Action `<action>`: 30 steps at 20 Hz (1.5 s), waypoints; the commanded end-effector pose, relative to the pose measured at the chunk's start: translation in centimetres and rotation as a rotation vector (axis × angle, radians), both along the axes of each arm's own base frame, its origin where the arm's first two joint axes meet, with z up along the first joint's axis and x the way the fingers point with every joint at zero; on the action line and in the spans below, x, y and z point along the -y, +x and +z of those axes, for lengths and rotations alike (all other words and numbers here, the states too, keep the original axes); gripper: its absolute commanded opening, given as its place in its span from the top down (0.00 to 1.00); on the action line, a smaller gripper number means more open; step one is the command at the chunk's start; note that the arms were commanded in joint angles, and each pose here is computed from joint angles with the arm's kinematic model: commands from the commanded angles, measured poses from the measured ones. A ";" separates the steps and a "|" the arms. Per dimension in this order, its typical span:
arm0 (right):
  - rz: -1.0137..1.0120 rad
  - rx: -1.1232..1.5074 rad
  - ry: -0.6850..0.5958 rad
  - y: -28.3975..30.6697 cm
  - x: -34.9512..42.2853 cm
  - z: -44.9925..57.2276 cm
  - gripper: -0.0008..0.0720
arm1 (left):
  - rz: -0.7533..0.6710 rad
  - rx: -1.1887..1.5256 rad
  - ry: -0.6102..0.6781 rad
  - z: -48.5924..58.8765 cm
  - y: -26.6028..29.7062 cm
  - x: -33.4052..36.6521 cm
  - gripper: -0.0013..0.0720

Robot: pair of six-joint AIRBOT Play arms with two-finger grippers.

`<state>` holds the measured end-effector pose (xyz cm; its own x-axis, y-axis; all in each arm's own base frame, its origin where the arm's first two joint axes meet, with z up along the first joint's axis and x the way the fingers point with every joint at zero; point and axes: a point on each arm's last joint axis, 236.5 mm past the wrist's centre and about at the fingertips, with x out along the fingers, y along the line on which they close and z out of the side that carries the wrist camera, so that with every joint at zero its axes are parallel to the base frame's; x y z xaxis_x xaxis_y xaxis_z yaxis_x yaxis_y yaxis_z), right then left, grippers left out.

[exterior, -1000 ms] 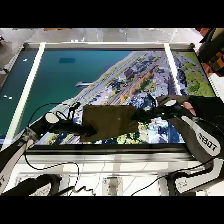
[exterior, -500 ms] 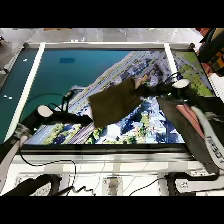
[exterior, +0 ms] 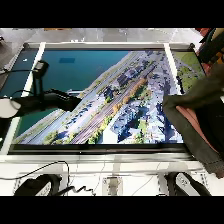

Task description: Fold the clothes and pants, and hang the long-sleeved shirts on hangers.

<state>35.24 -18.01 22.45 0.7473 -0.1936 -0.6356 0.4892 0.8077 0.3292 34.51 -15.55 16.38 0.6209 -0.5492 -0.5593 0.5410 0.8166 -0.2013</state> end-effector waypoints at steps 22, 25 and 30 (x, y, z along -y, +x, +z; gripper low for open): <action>0.517 -0.062 -0.265 4.2 -17.3 -2.5 0.95 | 0.004 0.100 -0.005 3.5 -1.5 -0.4 0.04; 0.794 -0.075 -0.392 4.2 -24.5 -3.8 0.95 | 0.004 0.100 -0.005 3.5 -1.5 -0.4 0.04; 0.903 -0.125 -0.429 3.7 -27.0 -5.5 0.95 | 0.004 0.100 -0.005 3.5 -1.5 -0.4 0.04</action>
<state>39.33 6.99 17.75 0.6876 0.1549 -0.7094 -0.2700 0.9615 -0.0517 33.04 -15.21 19.82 0.6738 -0.5500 -0.4934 0.5563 0.8171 -0.1512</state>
